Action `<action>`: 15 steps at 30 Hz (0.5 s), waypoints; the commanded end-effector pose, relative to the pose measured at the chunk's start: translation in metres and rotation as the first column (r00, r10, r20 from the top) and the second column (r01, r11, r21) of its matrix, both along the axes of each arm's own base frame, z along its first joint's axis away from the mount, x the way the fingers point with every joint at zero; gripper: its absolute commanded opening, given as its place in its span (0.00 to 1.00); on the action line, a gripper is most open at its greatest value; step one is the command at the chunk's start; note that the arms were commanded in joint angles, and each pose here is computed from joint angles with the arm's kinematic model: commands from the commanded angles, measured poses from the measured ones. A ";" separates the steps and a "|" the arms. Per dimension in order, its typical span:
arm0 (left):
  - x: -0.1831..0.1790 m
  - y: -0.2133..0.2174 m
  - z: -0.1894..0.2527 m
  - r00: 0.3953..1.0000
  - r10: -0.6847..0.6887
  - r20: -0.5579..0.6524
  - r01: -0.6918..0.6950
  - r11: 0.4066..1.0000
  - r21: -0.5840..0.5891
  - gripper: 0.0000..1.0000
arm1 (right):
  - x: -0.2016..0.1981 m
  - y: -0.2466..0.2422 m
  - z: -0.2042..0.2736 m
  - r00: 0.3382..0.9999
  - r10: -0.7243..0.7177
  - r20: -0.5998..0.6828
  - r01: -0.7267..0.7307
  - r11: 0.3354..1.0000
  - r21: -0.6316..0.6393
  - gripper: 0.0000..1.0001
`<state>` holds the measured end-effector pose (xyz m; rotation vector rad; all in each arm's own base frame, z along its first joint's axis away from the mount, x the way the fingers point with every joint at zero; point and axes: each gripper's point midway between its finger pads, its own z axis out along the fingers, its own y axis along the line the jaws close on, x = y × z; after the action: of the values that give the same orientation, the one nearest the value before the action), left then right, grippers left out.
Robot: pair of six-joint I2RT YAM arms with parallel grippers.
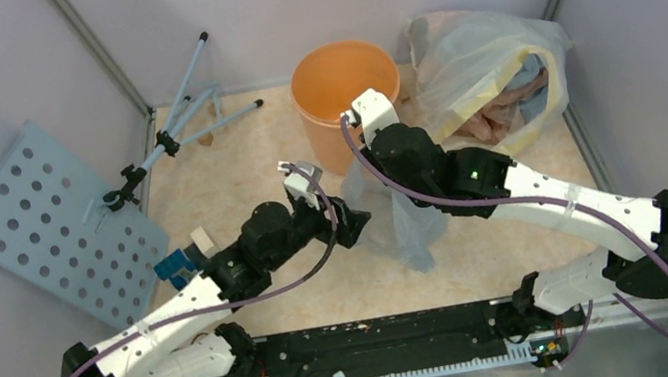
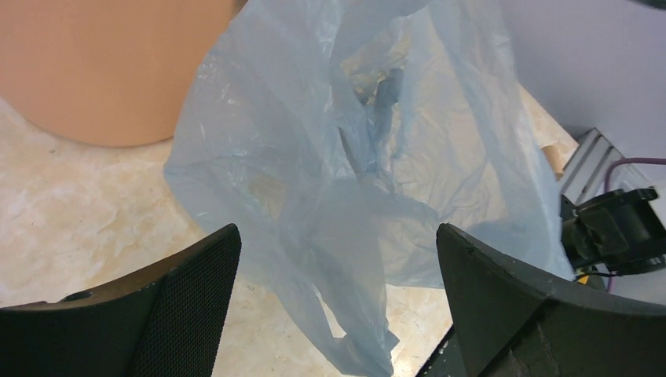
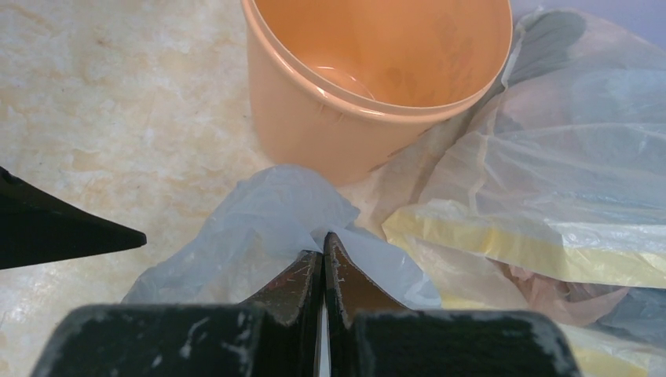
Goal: Put the trash bags into the trash bin
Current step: Unfold the trash bag at the center of the board.
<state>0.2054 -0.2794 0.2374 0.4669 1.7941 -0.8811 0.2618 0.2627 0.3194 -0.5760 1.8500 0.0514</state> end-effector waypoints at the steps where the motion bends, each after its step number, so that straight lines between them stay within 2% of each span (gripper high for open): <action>1: 0.010 -0.001 -0.011 0.998 0.061 -0.024 -0.061 0.998 0.012 0.99 | -0.003 0.007 0.023 0.999 0.016 0.033 -0.018 0.997 0.073 0.00; 5: 0.014 0.004 -0.041 0.991 0.112 -0.078 -0.104 0.990 0.097 0.98 | -0.004 0.003 0.025 0.999 0.012 0.040 -0.015 0.997 0.079 0.00; 7: 0.014 0.007 -0.050 0.989 0.119 -0.085 -0.109 0.988 0.111 0.94 | -0.005 0.000 0.024 0.999 0.009 0.043 -0.013 0.997 0.081 0.00; 11: 0.007 0.013 -0.056 0.991 0.107 -0.078 -0.099 0.990 0.097 0.72 | -0.005 -0.007 0.022 0.999 -0.009 0.050 0.005 0.997 0.074 0.00; 15: 0.002 0.020 -0.054 0.992 0.103 -0.069 -0.096 0.991 0.088 0.61 | -0.006 -0.013 0.018 0.998 -0.023 0.051 0.019 0.997 0.070 0.00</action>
<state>0.2074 -0.2620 0.1637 0.4312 1.9793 -0.7308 0.2586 0.2571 0.3234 -0.5558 1.8318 0.0645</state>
